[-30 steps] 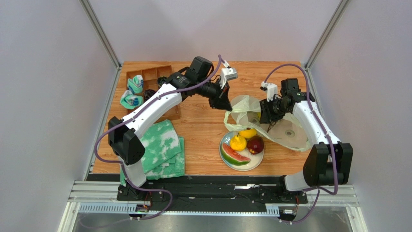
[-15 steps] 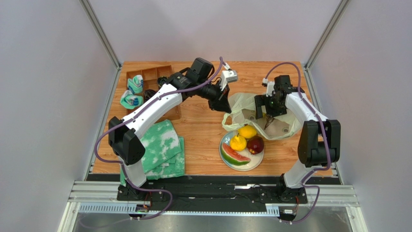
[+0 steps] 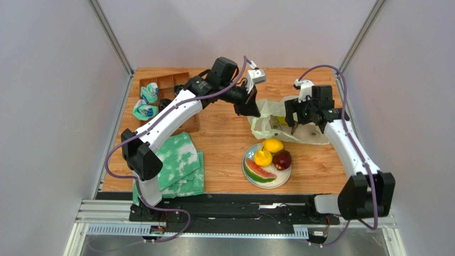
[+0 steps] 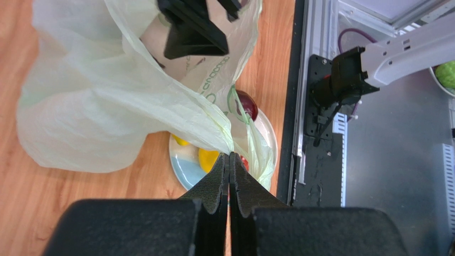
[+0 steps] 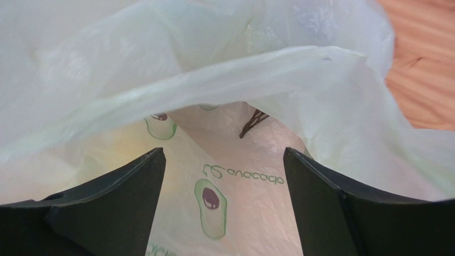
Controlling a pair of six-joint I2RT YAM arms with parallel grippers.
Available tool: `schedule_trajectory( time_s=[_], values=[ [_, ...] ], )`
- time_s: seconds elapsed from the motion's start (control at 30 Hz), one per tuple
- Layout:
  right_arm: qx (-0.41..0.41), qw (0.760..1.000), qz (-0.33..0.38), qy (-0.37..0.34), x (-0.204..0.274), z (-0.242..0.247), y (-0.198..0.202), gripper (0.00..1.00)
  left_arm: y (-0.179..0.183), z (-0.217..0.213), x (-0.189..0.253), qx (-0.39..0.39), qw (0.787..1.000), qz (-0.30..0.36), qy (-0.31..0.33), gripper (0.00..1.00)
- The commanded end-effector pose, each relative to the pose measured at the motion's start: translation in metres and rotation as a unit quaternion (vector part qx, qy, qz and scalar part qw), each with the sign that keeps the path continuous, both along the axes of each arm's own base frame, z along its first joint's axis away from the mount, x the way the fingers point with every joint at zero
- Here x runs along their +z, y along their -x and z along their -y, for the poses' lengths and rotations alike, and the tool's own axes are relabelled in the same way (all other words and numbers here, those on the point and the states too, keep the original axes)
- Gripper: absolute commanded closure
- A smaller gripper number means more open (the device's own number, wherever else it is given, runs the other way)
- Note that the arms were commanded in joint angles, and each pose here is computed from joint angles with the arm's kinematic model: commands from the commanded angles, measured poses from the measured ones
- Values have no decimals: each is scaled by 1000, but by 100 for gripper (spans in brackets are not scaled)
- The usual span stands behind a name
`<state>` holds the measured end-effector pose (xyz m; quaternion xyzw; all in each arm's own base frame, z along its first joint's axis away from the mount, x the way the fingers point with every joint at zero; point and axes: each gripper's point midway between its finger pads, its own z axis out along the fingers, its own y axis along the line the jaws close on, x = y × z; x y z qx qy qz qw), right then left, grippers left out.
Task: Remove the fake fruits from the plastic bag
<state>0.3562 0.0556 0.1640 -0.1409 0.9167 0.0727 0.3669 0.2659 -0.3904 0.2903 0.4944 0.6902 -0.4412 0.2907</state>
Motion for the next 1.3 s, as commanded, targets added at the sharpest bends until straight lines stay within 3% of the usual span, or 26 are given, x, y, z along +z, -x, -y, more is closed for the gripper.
schedule_trajectory(
  time_s=[0.0,0.2,0.23,0.27,0.4,0.5,0.57,0.63,0.77,0.93,0.97,1.03,1.17,1.2,1.27],
  values=[
    [57,993,103,17,40,-7,-12,18,-13,9,40,10,998,56,40,100],
    [132,991,-16,-24,-8,-31,29,51,-12,14,42,0,998,46,48,100],
    [137,990,-34,-22,-18,-31,31,60,-13,15,44,1,997,48,52,100],
    [145,988,-42,-23,-23,-33,30,62,-14,16,47,4,997,47,56,100],
    [148,988,-34,0,-37,-32,9,64,-16,20,61,6,996,53,73,100],
    [101,994,-1,33,-40,-19,-33,62,-12,20,67,-6,995,55,80,100],
    [29,997,36,60,-26,4,-75,58,-9,18,64,-13,995,57,77,100],
    [-25,990,123,62,20,22,-118,55,-6,14,60,-16,996,61,69,100],
    [-110,977,175,59,67,61,-154,55,-2,9,36,-17,998,45,46,100],
    [-119,979,149,66,47,80,-107,55,5,12,23,-33,997,63,28,100],
    [-136,980,118,83,18,93,-84,55,6,13,22,-35,997,67,25,100],
    [-190,968,135,89,28,121,-62,55,7,14,21,-37,996,76,22,100],
    [-316,941,98,71,22,202,8,56,8,16,16,-40,997,65,19,100],
    [-320,942,67,71,10,205,31,57,10,17,16,-42,997,56,21,100],
    [-300,946,79,94,23,211,62,56,14,20,16,-49,998,42,27,100]
  ],
)
